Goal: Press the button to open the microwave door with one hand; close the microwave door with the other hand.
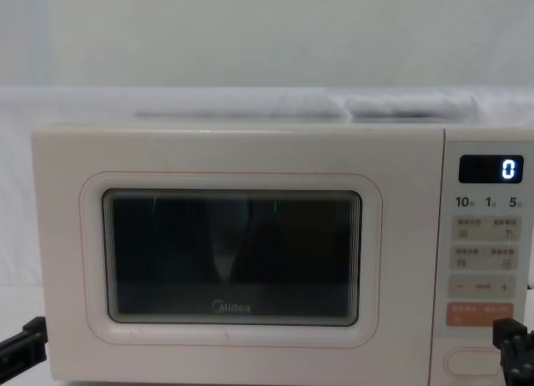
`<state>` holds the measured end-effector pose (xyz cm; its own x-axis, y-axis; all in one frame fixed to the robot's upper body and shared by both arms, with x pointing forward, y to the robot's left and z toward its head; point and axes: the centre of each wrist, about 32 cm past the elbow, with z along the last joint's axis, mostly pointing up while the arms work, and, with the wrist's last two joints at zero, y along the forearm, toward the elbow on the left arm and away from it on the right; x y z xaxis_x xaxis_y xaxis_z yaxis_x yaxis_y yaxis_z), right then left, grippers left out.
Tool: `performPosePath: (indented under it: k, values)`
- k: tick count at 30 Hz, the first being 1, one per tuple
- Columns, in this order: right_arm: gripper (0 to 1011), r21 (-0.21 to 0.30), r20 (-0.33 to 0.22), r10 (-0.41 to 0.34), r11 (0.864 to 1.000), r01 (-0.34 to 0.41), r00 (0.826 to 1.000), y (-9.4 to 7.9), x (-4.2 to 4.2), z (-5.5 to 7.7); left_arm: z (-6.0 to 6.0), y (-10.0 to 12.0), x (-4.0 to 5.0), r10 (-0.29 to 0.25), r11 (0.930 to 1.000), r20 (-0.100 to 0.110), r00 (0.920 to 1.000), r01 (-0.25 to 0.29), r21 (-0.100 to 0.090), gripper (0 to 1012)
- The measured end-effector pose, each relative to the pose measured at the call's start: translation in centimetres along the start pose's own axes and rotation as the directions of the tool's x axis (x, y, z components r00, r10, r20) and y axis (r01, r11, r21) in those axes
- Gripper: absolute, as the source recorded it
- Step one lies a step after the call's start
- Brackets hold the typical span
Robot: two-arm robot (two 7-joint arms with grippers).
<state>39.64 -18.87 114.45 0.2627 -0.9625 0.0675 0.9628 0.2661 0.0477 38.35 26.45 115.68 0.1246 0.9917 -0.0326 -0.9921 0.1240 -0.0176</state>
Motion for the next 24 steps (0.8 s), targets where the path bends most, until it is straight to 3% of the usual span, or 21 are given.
performPosePath:
  k: [12, 24]
  values:
    - [0, 0.004, -0.022, 0.023, 1.0, -0.022, 1.0, 0.06, 0.4, -0.01, 0.0, 0.0, 0.0, 0.0, 1.0, 0.0, 1.0, 0.0, 0.0, 1001]
    - [0, -0.037, -0.057, 0.044, 0.998, -0.046, 0.997, 0.56, 0.82, -0.79, 0.0, 0.0, 0.0, 0.0, 1.0, 0.0, 1.0, 0.0, 0.0, 1001]
